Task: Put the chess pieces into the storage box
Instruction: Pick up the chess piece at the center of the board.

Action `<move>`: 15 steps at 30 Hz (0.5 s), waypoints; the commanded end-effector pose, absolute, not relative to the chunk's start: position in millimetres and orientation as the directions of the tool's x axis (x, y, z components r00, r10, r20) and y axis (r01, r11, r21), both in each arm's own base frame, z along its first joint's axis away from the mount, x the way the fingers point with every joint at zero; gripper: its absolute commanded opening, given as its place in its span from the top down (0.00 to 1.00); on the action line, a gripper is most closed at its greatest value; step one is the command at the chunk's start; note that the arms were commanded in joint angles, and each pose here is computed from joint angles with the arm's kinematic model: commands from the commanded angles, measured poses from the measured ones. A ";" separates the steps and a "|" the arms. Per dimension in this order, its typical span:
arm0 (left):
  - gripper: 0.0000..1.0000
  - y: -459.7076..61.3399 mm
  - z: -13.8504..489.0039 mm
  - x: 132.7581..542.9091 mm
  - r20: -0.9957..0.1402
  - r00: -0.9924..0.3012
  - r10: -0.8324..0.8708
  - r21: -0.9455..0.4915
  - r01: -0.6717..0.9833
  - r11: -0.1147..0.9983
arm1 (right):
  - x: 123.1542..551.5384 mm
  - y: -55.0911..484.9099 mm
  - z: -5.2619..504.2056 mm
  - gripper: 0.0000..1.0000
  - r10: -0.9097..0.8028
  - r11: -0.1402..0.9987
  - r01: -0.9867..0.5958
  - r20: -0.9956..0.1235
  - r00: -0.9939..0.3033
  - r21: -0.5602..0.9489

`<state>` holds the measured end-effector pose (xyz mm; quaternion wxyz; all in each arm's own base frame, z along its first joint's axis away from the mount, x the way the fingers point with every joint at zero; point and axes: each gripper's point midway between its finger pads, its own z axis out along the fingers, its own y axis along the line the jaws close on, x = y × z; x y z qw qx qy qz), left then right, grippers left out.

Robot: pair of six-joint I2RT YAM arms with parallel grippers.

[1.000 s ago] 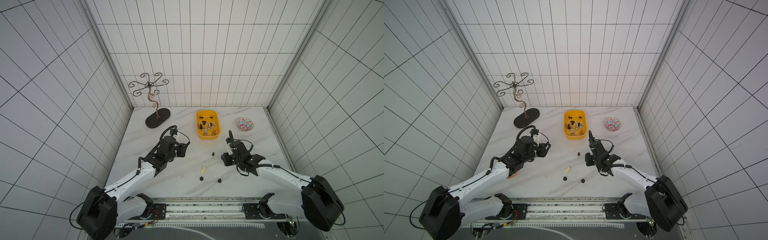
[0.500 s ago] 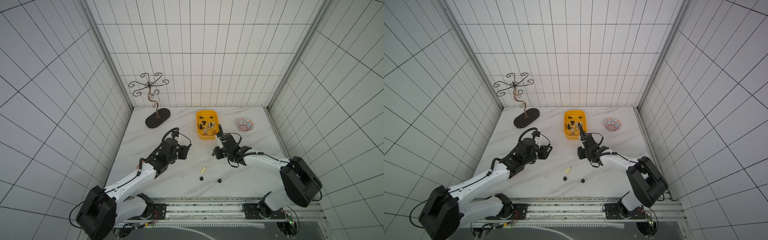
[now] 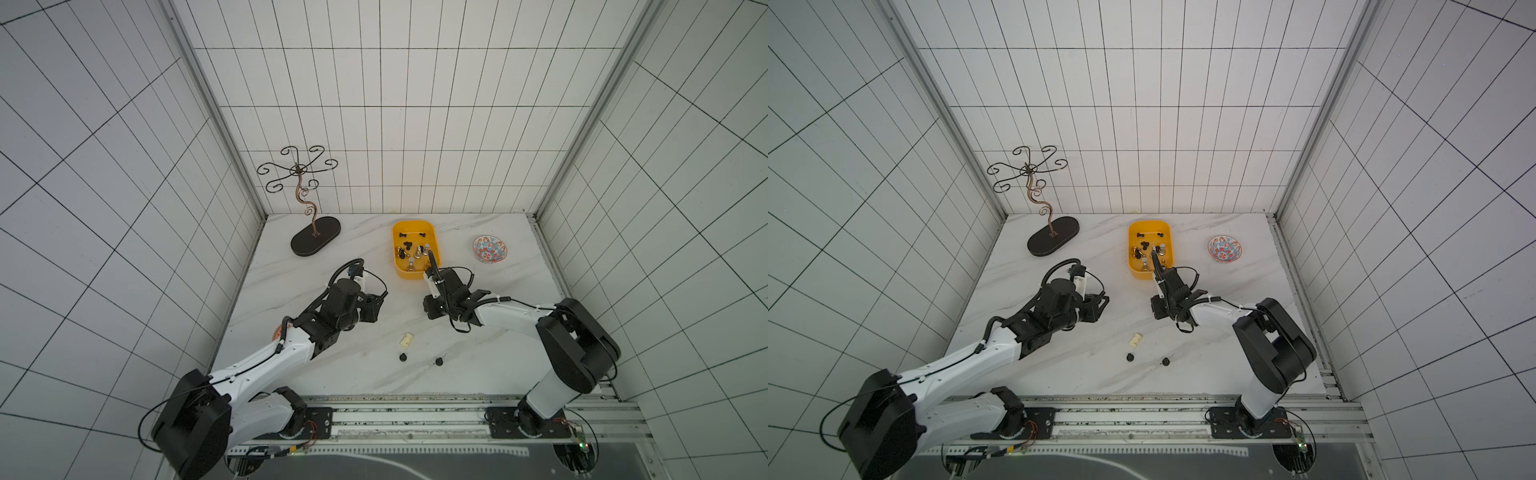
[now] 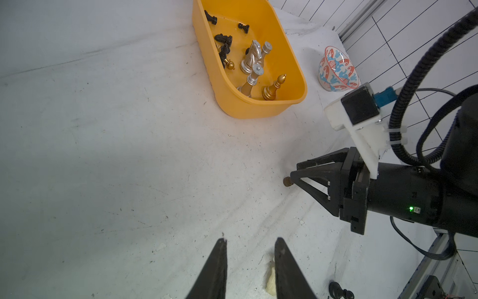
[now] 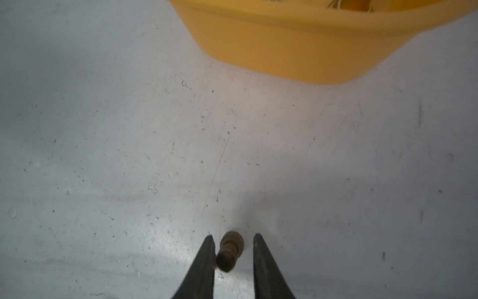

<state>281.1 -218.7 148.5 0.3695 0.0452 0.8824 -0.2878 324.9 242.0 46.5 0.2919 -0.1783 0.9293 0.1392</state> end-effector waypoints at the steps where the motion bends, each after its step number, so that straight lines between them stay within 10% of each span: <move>1: 0.69 -221.2 159.8 285.8 -0.686 -0.711 -0.154 -0.482 0.285 0.829 | 348.3 266.6 76.9 0.75 -0.240 0.877 -0.451 -0.662 -0.710 0.167; 15: 0.69 -219.9 161.6 282.5 -0.689 -0.708 -0.154 -0.476 0.282 0.833 | 344.2 264.0 66.8 0.79 -0.247 0.879 -0.447 -0.644 -0.724 0.166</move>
